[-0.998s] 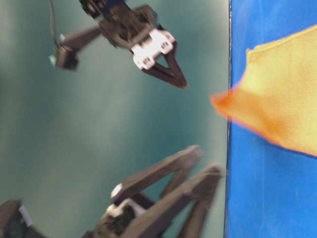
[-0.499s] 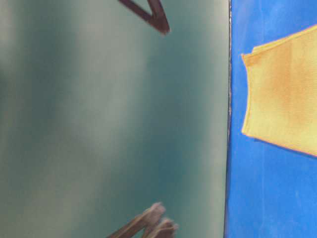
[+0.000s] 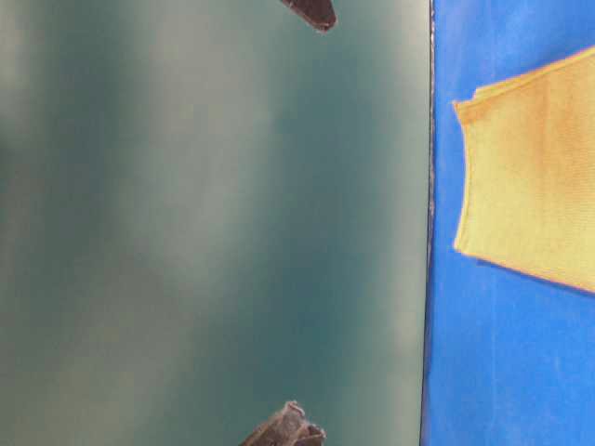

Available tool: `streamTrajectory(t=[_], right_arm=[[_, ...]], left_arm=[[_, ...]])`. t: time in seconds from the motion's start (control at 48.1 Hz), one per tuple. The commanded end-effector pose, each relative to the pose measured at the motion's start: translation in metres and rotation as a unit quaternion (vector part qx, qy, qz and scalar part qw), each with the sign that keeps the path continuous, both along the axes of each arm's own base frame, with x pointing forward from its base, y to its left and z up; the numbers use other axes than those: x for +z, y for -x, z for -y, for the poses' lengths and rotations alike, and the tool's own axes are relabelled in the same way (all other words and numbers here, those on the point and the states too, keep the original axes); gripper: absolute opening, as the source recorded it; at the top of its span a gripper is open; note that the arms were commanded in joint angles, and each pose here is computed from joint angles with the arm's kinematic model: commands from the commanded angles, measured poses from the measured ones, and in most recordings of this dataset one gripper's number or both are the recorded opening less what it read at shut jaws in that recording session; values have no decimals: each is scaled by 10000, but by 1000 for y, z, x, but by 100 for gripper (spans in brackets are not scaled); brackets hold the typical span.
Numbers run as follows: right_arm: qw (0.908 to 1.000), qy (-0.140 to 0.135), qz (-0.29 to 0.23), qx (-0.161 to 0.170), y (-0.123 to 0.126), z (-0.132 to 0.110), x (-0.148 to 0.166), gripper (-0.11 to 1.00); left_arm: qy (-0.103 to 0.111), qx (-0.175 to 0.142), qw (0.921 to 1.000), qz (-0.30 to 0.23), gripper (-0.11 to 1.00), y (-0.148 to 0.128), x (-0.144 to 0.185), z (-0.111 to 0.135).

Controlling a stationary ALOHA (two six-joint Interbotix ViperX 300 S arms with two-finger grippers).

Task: Fold the orange towel.
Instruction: 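Release the strip and move both grippers outward, then grasp the top corners of the vertical strip with both grippers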

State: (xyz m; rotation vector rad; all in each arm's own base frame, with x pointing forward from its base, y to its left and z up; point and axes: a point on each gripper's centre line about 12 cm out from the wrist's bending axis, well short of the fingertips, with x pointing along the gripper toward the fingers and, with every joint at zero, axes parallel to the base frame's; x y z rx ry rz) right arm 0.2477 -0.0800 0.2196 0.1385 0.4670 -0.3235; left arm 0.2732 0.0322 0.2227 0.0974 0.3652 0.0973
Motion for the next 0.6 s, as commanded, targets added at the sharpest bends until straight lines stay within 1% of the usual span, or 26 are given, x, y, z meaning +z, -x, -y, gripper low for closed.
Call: streamTrajectory(t=[0.0,0.104,0.187,0.249,0.353,0.478,0.582], right_arm=[[9999,34,129,15,-4,1,8,55],[9998,39,149,-139,-5,10,11,55],[9994,26,105,-323,-8,22,10,55],[9989,0,33,-461,-12,32,8,55],[9975,-59,-200,-669,-24,52,-3,55],[9954,-140,-492,-812,-40,73,-19,55],[9929,-241,-766,-878,-55,89,-40,55]], left_arm=[[-17,28,9998,199,74,-5,11,-2],[-42,127,9994,304,74,-11,15,-8],[-58,310,9987,410,74,-19,17,-20],[-65,464,9981,409,74,-29,17,-32],[-59,778,9965,309,74,-49,14,-57],[6,1087,9941,9,74,-74,-6,-88],[60,1247,9919,-214,74,-93,-26,-108]])
